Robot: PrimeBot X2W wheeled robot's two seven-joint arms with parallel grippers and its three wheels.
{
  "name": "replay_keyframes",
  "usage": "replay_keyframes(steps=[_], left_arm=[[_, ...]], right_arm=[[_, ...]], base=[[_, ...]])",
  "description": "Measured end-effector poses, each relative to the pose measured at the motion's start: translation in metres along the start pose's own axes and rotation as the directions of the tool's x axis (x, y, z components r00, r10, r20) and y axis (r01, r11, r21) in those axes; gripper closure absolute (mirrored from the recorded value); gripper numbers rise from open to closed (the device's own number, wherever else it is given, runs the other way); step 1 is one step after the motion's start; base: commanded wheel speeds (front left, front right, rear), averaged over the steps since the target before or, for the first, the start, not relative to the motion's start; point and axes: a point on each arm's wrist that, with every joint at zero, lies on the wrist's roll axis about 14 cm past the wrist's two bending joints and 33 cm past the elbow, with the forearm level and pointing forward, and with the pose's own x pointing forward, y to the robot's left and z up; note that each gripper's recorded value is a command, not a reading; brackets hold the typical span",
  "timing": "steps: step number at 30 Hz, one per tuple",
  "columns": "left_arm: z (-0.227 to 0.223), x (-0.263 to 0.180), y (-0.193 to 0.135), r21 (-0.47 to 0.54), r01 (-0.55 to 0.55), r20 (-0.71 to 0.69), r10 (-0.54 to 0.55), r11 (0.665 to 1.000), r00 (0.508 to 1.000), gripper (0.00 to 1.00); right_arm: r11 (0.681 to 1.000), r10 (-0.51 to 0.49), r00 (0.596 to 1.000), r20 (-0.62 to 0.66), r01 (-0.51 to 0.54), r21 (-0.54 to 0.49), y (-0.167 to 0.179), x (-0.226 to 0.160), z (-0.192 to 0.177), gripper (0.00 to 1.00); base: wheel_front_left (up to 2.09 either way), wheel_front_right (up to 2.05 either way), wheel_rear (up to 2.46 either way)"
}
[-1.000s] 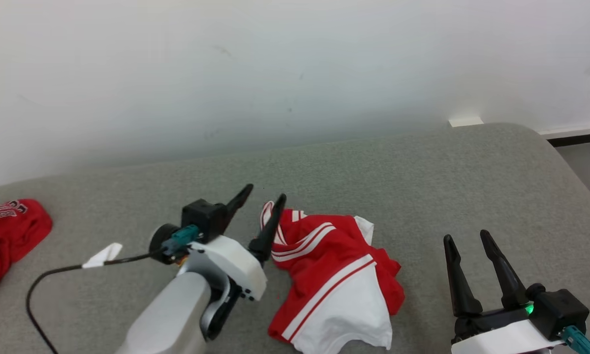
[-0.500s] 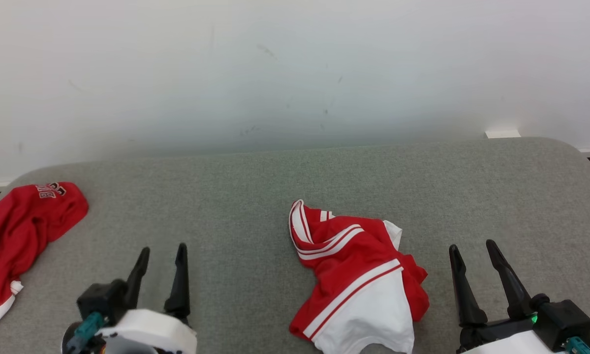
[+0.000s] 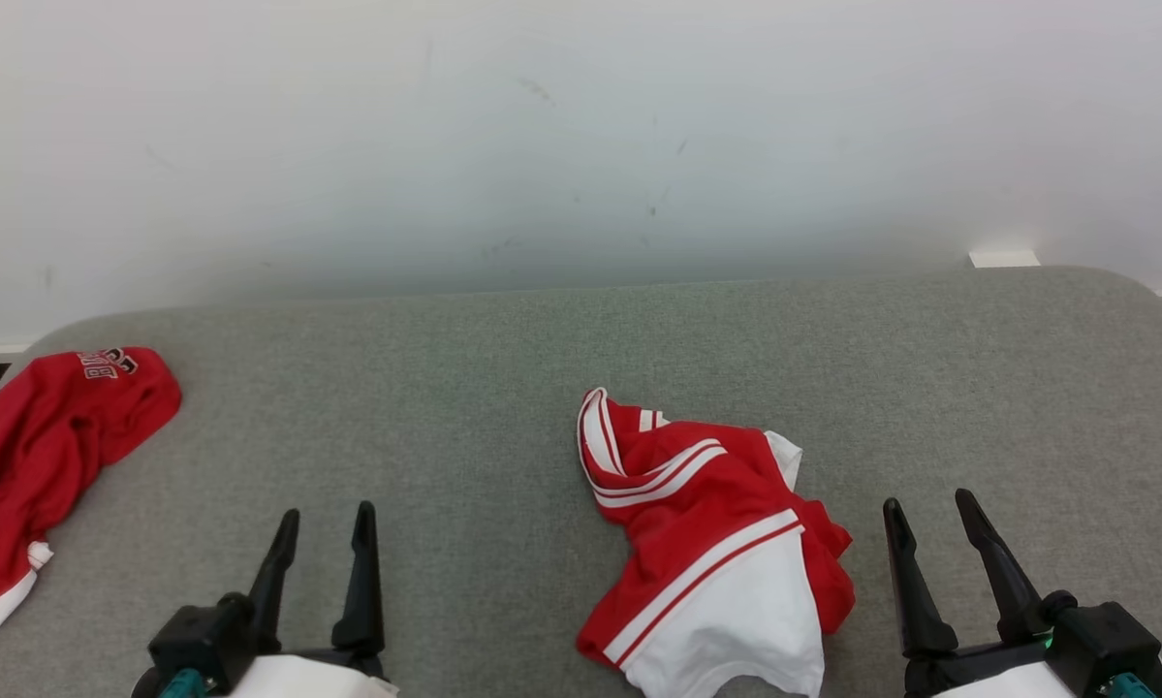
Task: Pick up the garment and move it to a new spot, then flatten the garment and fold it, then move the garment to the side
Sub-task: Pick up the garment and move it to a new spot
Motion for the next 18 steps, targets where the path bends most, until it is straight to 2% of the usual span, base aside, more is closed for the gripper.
replay_keyframes(steps=[11,17,18], left_arm=[[-0.003,-0.002,0.000,0.002,0.006,-0.006,-0.006,1.000,1.000,0.00],[-0.004,-0.005,0.000,0.001,0.012,-0.009,-0.012,1.000,1.000,0.00],[-0.004,-0.005,0.002,0.001,0.008,-0.008,-0.008,1.000,1.000,0.00]], right_arm=[[1.000,0.007,1.000,-0.002,-0.007,-0.001,0.002,0.000,0.000,0.00],[0.994,0.104,0.994,-0.033,-0.105,-0.019,0.030,0.014,-0.009,0.00],[0.994,0.110,0.993,-0.043,-0.110,0.012,0.034,0.017,-0.013,0.00]], base=[[0.00,0.00,0.00],[0.00,0.00,0.00],[0.00,0.00,0.00]])
